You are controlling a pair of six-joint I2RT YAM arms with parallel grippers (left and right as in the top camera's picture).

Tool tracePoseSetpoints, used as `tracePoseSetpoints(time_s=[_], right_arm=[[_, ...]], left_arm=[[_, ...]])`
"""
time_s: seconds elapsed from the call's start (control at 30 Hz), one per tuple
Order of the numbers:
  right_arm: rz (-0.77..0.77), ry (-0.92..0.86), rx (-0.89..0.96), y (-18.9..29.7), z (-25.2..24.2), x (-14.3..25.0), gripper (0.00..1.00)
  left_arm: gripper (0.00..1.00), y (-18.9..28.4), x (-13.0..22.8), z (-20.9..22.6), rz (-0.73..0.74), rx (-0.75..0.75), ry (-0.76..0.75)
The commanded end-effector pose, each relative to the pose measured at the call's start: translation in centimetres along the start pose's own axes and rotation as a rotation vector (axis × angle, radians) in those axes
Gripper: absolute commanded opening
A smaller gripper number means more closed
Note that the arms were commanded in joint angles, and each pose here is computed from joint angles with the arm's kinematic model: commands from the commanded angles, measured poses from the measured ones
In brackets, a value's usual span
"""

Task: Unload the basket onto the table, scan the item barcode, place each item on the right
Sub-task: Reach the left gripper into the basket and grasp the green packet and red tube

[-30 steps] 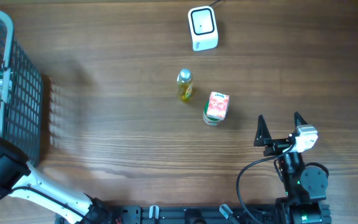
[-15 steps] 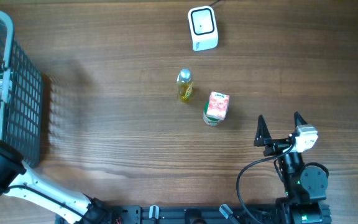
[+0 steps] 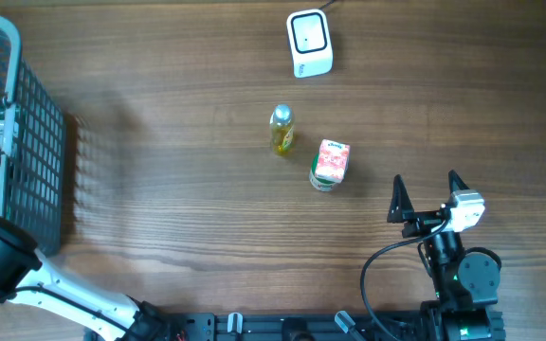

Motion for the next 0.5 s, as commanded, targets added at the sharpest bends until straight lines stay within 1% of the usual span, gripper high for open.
tracePoseSetpoints(time_s=[0.0,0.03,0.07,0.1,0.13,0.17,0.3,0.4,0.47], right_arm=[[-0.005,-0.006,0.005,0.0,-0.1,-0.1,0.99],[-0.005,-0.006,0.005,0.0,-0.1,-0.1,0.99],[-0.005,-0.006,0.005,0.0,-0.1,-0.1,1.00],[-0.005,-0.006,0.005,0.0,-0.1,-0.1,1.00],[-0.005,-0.006,0.005,0.0,-0.1,-0.1,1.00],[-0.005,-0.006,0.005,0.0,-0.1,-0.1,1.00],[-0.005,-0.006,0.005,0.0,-0.1,-0.1,1.00],[-0.005,-0.006,0.005,0.0,-0.1,-0.1,1.00],[-0.005,-0.006,0.005,0.0,-0.1,-0.1,1.00]], left_arm=[[0.78,-3.1,2.1,-1.7,0.085,0.067,-0.004],[0.75,-3.1,2.1,-1.8,0.085,0.068,-0.004],[0.69,-3.1,2.1,-1.8,0.085,0.068,-0.004],[0.52,-3.1,2.1,-1.8,0.084,0.068,-0.005],[0.18,-3.0,2.0,-1.9,0.082,0.071,-0.006],[0.04,-3.0,2.0,-1.8,0.081,0.070,-0.004],[0.04,-2.5,1.4,-1.4,0.062,0.037,0.088],[0.04,-0.9,0.3,-0.4,0.004,-0.019,0.184],[0.04,2.7,-2.0,0.7,-0.143,-0.058,0.275]])
Point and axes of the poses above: each gripper's point midway between its finger pads, its own y axis back along the fingers, its own z axis along the line the jaws close on, x = y × z, the point moved 7 cm from there along y, back along the fingers, and after that the axes turned 13 degrees about -y, right-handed, at the moved point
